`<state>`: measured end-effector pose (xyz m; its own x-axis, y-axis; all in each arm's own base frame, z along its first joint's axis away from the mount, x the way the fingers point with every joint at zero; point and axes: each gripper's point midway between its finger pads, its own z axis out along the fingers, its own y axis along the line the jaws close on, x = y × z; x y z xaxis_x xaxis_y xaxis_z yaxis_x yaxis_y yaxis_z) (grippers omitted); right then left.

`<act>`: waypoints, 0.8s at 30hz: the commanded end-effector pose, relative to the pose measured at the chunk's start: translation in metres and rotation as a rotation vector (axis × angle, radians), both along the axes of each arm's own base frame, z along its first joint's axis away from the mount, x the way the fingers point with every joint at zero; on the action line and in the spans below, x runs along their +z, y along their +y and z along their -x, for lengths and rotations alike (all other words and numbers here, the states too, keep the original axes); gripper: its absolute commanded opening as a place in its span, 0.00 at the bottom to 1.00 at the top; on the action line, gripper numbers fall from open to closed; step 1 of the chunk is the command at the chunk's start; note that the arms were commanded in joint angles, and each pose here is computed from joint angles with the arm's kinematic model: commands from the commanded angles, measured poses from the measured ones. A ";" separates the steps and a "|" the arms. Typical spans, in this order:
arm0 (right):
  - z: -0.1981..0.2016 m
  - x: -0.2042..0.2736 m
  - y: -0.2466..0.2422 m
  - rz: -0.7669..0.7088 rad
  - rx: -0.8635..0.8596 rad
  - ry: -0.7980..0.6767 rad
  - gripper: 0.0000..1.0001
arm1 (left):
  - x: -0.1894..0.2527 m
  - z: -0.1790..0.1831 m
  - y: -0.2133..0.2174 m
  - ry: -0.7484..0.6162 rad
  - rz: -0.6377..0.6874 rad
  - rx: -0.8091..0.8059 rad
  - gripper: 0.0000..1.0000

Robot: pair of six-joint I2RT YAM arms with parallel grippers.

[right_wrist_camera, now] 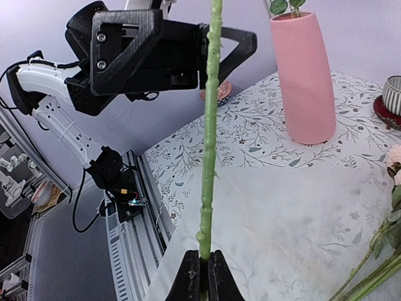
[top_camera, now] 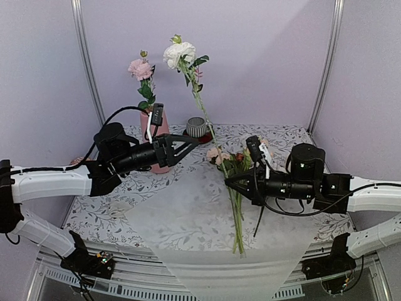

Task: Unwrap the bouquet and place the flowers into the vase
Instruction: Pass from the right arm to the left

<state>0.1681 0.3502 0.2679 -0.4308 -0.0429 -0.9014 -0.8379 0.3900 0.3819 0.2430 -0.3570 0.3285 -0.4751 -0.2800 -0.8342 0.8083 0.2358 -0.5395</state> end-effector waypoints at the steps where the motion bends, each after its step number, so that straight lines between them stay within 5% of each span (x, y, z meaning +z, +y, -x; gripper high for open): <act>1: 0.014 0.022 0.022 -0.053 0.101 -0.073 0.03 | 0.032 0.011 -0.001 -0.074 0.104 -0.044 0.71; 20: 0.025 0.013 0.050 -0.025 0.160 -0.080 0.03 | 0.045 0.015 0.016 -0.113 0.157 0.009 0.06; 22: 0.022 0.011 0.049 -0.018 0.145 -0.080 0.11 | 0.044 0.012 0.017 -0.108 0.146 0.021 0.00; 24: 0.017 0.007 0.048 -0.006 0.117 -0.080 0.32 | 0.042 0.011 0.016 -0.108 0.128 0.028 0.00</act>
<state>0.1475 0.3939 0.2569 -0.3901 -0.1278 -0.9118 -0.8950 0.2855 0.3429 0.2293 -0.3438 0.3713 -0.3982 -0.4017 -0.8247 0.8594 0.1509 -0.4885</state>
